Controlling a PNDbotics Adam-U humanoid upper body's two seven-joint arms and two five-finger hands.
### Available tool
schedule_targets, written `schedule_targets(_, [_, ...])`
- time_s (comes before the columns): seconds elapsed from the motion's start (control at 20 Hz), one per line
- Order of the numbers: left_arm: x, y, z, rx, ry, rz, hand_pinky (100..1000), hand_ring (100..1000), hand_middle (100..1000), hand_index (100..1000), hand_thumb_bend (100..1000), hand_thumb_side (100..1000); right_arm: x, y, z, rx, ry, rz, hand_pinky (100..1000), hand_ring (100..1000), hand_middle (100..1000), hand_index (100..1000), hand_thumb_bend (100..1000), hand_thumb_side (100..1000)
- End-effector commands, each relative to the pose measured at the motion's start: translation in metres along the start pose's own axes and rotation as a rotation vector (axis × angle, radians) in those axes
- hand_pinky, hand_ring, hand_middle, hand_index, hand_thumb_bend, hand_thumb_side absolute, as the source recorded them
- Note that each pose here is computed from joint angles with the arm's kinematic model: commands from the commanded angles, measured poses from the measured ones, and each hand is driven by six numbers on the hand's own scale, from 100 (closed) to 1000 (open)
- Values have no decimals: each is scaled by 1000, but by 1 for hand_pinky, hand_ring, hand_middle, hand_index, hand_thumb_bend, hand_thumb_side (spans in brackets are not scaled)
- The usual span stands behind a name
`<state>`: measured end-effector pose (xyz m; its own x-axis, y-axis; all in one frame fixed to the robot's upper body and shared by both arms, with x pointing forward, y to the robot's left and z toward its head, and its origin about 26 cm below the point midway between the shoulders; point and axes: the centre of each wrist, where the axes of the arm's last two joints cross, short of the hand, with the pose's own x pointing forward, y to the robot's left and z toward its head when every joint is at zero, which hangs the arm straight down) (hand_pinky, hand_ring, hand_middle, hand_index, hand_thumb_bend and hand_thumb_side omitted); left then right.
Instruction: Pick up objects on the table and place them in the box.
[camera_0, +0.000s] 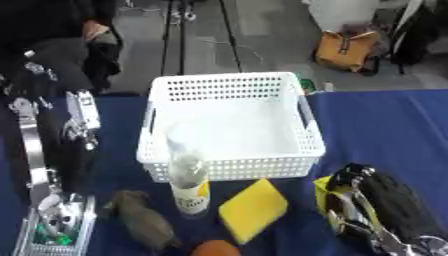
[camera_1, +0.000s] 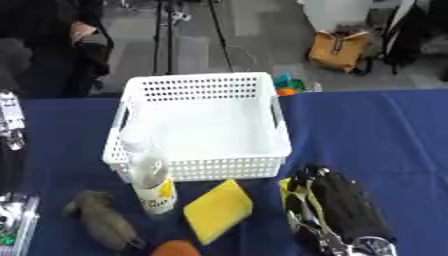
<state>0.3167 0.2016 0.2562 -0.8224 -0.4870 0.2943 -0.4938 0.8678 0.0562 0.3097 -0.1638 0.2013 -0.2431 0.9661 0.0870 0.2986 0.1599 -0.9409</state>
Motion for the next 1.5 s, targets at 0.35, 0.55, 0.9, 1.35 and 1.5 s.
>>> schedule_targets(0.35, [2,4,-4,13,-18,-12,747,717,673,746,100,755,2,-24,-4,-122,-12,-18,100,486,315,457,100,100])
schedule_targets(0.55, [2,4,-3,12,-16,-14,747,717,673,746,100,755,3,-30,-8,-156,-16,-25,100,483,311,454,100,100])
schedule_targets(0.9, [0,5,-1,4,-9,-23,747,717,673,746,100,760,14,-59,-21,-266,-64,-37,100,475,311,452,100,100])
schedule_targets(1.35, [-1,7,2,-5,-2,-32,745,716,671,746,100,764,35,-103,-37,-373,-168,-67,100,468,312,449,100,100])
schedule_targets(1.5, [-1,6,3,-7,0,-30,745,715,670,746,100,764,42,-112,-47,-376,-195,-73,100,469,313,450,100,100])
